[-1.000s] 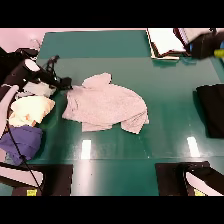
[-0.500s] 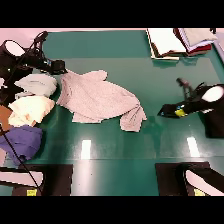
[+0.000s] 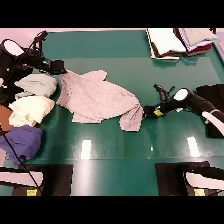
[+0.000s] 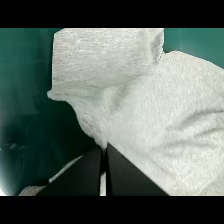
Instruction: Fold the shirts.
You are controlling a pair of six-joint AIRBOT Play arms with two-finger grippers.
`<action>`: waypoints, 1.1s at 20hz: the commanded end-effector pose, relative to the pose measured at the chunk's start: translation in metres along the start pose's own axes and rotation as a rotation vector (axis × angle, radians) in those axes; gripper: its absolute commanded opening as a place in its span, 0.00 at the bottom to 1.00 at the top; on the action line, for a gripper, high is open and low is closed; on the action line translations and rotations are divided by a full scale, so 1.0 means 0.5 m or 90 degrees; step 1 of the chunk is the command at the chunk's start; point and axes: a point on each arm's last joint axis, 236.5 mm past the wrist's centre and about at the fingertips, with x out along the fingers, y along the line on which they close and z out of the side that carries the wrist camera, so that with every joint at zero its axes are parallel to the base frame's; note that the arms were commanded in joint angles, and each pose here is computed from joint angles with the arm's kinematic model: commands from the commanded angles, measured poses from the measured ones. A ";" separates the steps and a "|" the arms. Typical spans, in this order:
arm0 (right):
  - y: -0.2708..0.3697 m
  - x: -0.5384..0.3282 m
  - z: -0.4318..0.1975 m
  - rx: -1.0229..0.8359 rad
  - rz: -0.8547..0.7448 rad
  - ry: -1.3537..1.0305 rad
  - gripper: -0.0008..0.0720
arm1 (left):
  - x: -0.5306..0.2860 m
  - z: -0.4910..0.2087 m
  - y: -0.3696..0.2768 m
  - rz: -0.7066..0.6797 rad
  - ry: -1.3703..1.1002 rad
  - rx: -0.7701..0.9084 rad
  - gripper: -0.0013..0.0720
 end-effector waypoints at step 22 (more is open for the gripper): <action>0.161 -0.936 0.027 -0.173 -0.152 -0.599 0.03 | -0.935 0.044 -0.440 0.009 -0.650 0.282 0.04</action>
